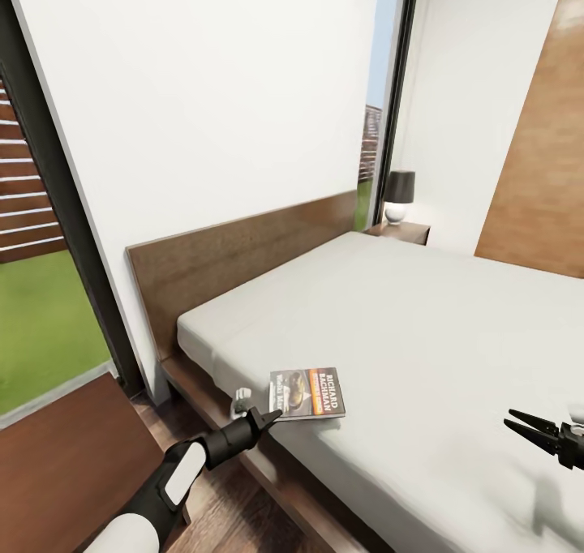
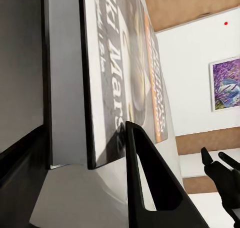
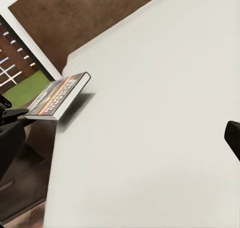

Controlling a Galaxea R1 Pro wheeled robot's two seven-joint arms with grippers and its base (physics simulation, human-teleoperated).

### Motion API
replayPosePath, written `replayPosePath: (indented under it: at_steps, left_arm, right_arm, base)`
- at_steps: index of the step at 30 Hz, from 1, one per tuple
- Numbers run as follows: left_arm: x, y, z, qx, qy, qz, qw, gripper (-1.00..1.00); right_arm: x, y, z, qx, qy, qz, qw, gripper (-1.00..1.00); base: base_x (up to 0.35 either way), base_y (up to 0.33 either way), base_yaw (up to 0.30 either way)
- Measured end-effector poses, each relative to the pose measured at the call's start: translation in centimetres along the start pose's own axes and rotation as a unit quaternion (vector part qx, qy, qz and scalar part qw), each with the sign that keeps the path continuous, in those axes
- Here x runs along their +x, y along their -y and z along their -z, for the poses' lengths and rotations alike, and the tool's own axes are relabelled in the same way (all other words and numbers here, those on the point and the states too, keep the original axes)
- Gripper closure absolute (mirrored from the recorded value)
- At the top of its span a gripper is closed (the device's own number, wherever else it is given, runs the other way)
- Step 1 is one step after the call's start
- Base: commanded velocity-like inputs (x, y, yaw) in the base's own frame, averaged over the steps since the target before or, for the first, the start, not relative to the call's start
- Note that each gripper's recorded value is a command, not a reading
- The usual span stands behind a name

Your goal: In the bedroom, move the book from the bed onto either nightstand, and place the two sandals side by side next to the bed.

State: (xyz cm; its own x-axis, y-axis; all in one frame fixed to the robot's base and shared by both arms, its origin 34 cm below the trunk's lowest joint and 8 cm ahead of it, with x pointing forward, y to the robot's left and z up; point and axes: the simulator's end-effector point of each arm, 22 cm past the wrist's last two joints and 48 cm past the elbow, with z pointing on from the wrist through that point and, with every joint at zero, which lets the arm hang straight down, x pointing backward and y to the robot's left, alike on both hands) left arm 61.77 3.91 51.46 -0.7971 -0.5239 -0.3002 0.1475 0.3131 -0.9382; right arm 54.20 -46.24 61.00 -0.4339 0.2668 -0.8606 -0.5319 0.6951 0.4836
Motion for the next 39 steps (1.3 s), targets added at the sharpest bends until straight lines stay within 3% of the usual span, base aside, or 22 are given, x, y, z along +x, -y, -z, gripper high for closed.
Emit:
replayPosePath:
  at_steps: [16,27,32,39]
  left_arm:
    - [-2.1,3.4,0.2,0.002,0.002,-0.004,1.0000,1.00]
    - [-5.2,7.6,0.4,0.018,0.016,-0.032,0.9992,1.00]
    - [-6.8,7.7,1.7,0.012,0.020,-0.044,0.9987,1.00]
    - [-8.0,8.4,3.6,0.040,0.023,-0.054,0.9975,1.00]
  right_arm:
    - [-3.4,-1.2,-0.1,0.000,0.000,0.000,1.0000,-1.00]
    - [-5.7,-2.0,-0.1,0.003,-0.001,0.001,1.0000,-1.00]
    - [-6.5,-2.3,-0.1,0.003,-0.002,0.000,1.0000,-1.00]
    - [-6.6,-2.4,-0.2,0.003,-0.002,0.000,1.0000,-1.00]
  base:
    - [0.000,0.000,0.000]
    - [0.000,0.000,0.000]
    - [0.000,0.000,0.000]
    - [0.000,0.000,0.000]
